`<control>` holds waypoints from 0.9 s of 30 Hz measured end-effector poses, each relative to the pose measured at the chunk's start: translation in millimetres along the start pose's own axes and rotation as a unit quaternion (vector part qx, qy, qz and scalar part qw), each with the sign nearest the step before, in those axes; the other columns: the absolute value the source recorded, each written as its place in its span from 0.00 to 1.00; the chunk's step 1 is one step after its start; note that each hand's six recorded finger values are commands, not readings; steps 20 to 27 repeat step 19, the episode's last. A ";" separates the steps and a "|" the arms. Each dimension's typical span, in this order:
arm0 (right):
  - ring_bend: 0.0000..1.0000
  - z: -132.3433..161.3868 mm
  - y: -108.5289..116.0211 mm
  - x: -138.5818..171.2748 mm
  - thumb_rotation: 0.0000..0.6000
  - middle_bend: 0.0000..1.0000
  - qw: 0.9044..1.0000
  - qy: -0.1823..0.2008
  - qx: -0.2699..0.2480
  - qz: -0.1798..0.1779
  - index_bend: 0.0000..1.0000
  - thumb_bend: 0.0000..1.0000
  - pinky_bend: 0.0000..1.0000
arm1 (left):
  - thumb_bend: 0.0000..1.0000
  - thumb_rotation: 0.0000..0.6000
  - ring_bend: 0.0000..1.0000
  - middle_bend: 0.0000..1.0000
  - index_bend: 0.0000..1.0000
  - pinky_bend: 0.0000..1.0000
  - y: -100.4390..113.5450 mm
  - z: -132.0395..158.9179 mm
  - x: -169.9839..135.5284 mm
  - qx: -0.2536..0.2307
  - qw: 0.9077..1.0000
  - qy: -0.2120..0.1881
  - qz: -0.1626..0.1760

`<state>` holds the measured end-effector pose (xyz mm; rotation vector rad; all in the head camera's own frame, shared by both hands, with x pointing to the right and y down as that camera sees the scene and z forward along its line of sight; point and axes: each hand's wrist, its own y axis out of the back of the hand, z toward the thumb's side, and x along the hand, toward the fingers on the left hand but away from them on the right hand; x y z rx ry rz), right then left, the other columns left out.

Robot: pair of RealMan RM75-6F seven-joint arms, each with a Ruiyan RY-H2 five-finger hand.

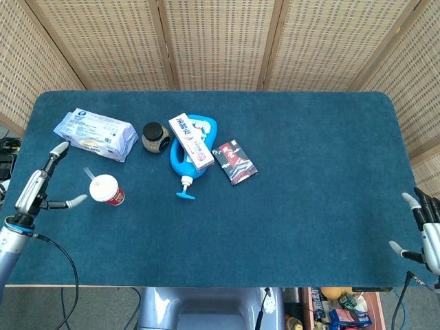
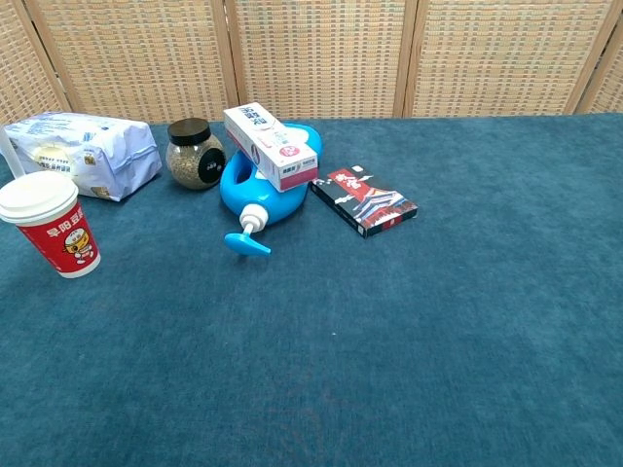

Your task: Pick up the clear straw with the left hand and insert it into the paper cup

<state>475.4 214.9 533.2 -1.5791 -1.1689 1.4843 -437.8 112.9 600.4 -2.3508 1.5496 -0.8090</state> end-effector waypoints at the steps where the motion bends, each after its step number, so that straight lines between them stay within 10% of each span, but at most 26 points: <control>1: 0.00 0.0 0.2 0.2 1.00 0.00 1.000 0.000 0.000 -0.001 0.00 0.00 0.00 | 0.10 1.00 0.00 0.00 0.00 0.00 1.4 0.8 -3.9 0.031 0.999 0.004 0.005; 8: 0.00 1.7 1.0 1.6 1.00 0.00 1.000 0.004 0.007 -0.006 0.00 0.00 0.00 | 0.09 1.00 0.00 0.00 0.00 0.00 1.8 16.7 -46.3 0.276 0.959 0.055 0.037; 17: 0.00 6.3 3.3 5.7 1.00 0.00 1.000 0.011 0.012 -0.014 0.00 0.00 0.00 | 0.09 1.00 0.00 0.00 0.00 0.00 -13.0 42.5 -114.7 0.401 0.905 0.140 0.034; 27: 0.00 6.4 3.4 6.2 1.00 0.00 1.000 0.011 0.012 -0.014 0.00 0.00 0.00 | 0.09 1.00 0.00 0.00 0.00 0.00 -15.0 44.6 -123.8 0.410 0.900 0.144 0.031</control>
